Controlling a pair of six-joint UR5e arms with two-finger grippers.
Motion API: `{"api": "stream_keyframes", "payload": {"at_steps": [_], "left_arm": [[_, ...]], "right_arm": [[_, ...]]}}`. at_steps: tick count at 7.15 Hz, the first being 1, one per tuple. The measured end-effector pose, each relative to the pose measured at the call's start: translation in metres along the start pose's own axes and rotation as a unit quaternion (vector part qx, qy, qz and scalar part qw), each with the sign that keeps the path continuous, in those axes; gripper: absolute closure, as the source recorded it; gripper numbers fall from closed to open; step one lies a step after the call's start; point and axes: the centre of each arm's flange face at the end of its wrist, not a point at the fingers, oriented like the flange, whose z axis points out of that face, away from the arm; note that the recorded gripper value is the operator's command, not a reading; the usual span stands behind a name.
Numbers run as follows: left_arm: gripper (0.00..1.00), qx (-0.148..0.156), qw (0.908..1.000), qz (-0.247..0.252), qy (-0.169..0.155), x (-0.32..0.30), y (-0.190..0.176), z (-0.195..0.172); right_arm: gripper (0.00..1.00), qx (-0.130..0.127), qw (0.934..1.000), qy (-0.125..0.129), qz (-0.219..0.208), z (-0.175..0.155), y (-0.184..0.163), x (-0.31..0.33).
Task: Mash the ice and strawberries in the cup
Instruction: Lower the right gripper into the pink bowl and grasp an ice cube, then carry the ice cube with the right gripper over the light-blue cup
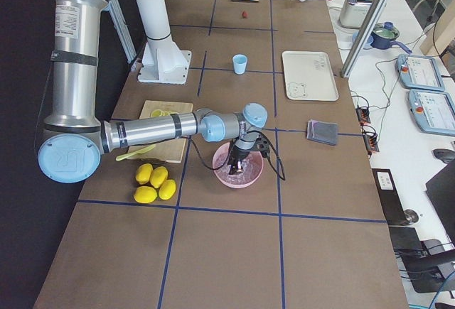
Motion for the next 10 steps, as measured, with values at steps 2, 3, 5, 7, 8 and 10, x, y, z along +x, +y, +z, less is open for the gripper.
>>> {"api": "stream_keyframes", "payload": {"at_steps": [2, 3, 5, 7, 8, 10], "left_arm": [[0.00, 0.000, 1.0000, 0.000, 0.000, 0.000, 0.001, -0.001], [0.00, -0.001, 1.0000, -0.001, 0.000, 0.000, 0.001, -0.001], [0.00, -0.003, 1.0000, -0.004, 0.001, 0.001, 0.003, -0.001], [0.00, -0.004, 1.0000, -0.005, 0.002, 0.001, 0.008, 0.000], [0.00, -0.005, 1.0000, -0.006, 0.002, 0.001, 0.010, 0.000], [0.00, -0.006, 1.0000, -0.006, 0.002, 0.001, 0.013, 0.001]], "right_arm": [[1.00, 0.006, 1.0000, -0.001, -0.005, -0.006, 0.000, -0.004], [1.00, 0.015, 0.9999, -0.002, -0.007, -0.016, 0.003, -0.006], [1.00, 0.046, 0.9989, -0.002, 0.001, -0.050, 0.033, 0.004], [1.00, 0.088, 0.9961, -0.001, 0.007, -0.091, 0.048, 0.013], [1.00, 0.112, 0.9937, -0.003, 0.002, -0.113, 0.040, 0.007], [1.00, 0.156, 0.9876, -0.017, -0.012, -0.155, 0.001, -0.029]]}}
